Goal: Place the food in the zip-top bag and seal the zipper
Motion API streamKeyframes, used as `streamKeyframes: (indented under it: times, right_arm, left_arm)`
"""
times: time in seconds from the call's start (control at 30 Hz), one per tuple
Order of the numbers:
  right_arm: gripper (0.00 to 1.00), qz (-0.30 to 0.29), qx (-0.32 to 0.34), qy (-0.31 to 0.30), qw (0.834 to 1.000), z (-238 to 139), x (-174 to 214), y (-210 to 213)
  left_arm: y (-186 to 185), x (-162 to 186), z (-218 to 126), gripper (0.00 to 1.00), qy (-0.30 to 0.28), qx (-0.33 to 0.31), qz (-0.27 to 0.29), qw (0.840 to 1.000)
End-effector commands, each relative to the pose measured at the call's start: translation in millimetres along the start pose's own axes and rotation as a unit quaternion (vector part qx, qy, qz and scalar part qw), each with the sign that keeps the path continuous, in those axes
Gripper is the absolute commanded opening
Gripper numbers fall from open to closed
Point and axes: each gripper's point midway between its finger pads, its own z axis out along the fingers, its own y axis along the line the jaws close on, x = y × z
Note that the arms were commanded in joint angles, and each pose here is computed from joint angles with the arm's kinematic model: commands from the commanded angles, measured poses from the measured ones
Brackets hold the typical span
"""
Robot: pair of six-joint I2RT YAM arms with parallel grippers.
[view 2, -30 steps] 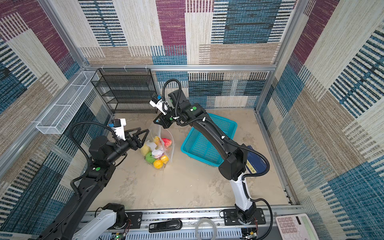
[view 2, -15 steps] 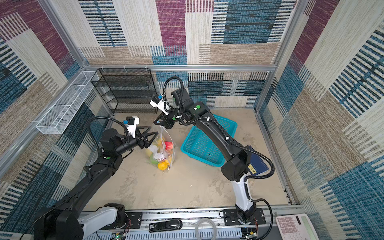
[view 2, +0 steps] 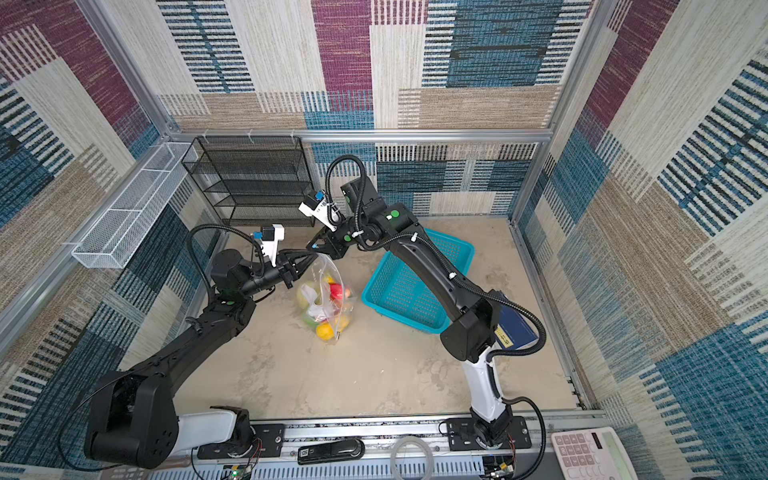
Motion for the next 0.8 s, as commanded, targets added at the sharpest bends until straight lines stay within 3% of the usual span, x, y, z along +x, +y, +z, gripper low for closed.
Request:
streamKeyframes:
  times: [0.0, 0.2, 0.37, 0.53, 0.63, 0.77]
  right_arm:
    - [0.00, -0.008, -0.003, -0.007, 1.000, -1, -4, 1]
    - [0.00, -0.010, 0.014, -0.004, 1.000, -1, -3, -5]
    - [0.05, -0.008, 0.032, -0.003, 0.999, -3, -2, -11]
    - [0.49, -0.007, 0.043, -0.012, 0.999, -8, -6, -10]
    - [0.63, -0.013, 0.045, -0.022, 0.999, -15, -10, -6]
    - [0.65, -0.011, 0.039, -0.028, 0.999, -20, -10, 1]
  left_arm:
    - [-19, -13, -2, 0.03, -0.022, 0.039, 0.007, 0.999]
    - [-28, -14, -9, 0.00, -0.027, 0.037, 0.009, 0.999]
    - [-28, -13, -19, 0.00, -0.028, -0.002, 0.012, 1.000]
    - [-24, -10, -27, 0.00, -0.021, -0.047, -0.014, 0.999]
    - [-22, -11, -29, 0.00, -0.018, -0.068, -0.024, 0.997]
    - [-17, -12, -28, 0.00, -0.008, -0.103, -0.043, 0.994]
